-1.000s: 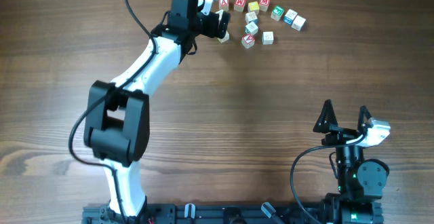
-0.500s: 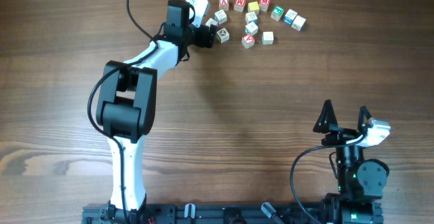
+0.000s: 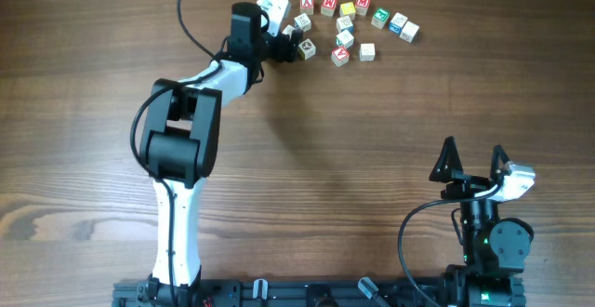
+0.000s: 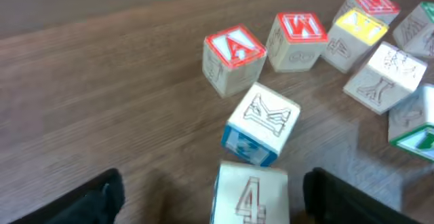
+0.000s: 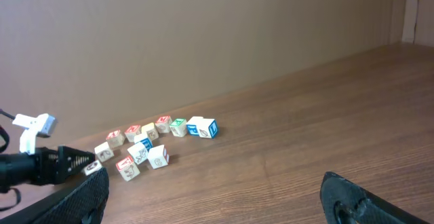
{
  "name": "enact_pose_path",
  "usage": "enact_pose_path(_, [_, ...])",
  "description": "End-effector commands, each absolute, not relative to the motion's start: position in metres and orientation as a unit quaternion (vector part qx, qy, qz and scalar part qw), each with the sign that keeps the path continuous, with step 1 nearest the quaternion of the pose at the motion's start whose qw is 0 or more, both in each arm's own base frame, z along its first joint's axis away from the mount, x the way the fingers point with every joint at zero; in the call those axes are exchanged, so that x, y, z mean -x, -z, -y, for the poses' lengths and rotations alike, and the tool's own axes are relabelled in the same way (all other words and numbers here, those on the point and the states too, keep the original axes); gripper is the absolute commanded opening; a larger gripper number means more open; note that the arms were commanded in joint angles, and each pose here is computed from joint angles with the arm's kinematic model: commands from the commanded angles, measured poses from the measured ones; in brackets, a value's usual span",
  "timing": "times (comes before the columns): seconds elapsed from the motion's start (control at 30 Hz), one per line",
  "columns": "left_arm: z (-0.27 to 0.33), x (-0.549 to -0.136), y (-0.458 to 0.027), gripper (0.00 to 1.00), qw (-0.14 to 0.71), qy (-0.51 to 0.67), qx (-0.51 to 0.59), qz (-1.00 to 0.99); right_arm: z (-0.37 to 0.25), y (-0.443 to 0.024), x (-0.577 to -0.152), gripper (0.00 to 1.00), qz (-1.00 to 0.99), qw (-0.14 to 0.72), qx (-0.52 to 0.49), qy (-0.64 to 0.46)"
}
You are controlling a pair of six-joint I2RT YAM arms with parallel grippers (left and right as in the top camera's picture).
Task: Form a tower
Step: 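Carry the block with the left gripper to open table and release it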
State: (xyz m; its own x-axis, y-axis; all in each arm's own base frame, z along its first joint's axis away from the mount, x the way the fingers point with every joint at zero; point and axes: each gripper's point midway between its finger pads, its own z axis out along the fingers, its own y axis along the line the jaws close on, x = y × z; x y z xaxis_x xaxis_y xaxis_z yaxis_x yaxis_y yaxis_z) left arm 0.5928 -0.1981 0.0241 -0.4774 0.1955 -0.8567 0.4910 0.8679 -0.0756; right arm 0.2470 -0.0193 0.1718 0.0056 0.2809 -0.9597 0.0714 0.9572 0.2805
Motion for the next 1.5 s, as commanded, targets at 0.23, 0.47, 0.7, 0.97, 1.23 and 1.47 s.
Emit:
enact_pose_path(0.23, [0.228, -0.582, -0.006, 0.18, 0.455, 0.174, -0.230, -0.842, 0.020, -0.174, -0.247, 1.00, -0.697, 0.701, -0.129, -0.076])
enact_pose_path(0.47, [0.201, -0.559, -0.103, 0.13, 0.431, 0.160, -0.213, -0.862, 0.020, -0.174, -0.247, 1.00, -0.697, 0.701, -0.129, -0.076])
enact_pose_path(0.7, [0.214, -0.462, -0.142, 0.13, 0.308, 0.175, -0.280, -0.892, 0.020, -0.174, -0.247, 1.00, -0.697, 0.701, -0.129, -0.076])
enact_pose_path(0.97, [0.250, -0.392, -0.064, 0.12, 0.248, 0.143, -0.489, -0.824, 0.020, -0.174, -0.247, 1.00, -0.697, 0.701, -0.129, -0.076])
enact_pose_path(1.23, [0.284, -0.393, -0.015, 0.07, 0.307, 0.176, -0.540, -0.764, 0.020, -0.174, -0.247, 1.00, -0.697, 0.701, -0.129, -0.076])
enact_pose_path(1.47, [0.296, -0.386, 0.015, 0.25, 0.306, 0.204, -0.576, -0.730, 0.020, -0.174, -0.247, 1.00, -0.697, 0.701, -0.129, -0.076])
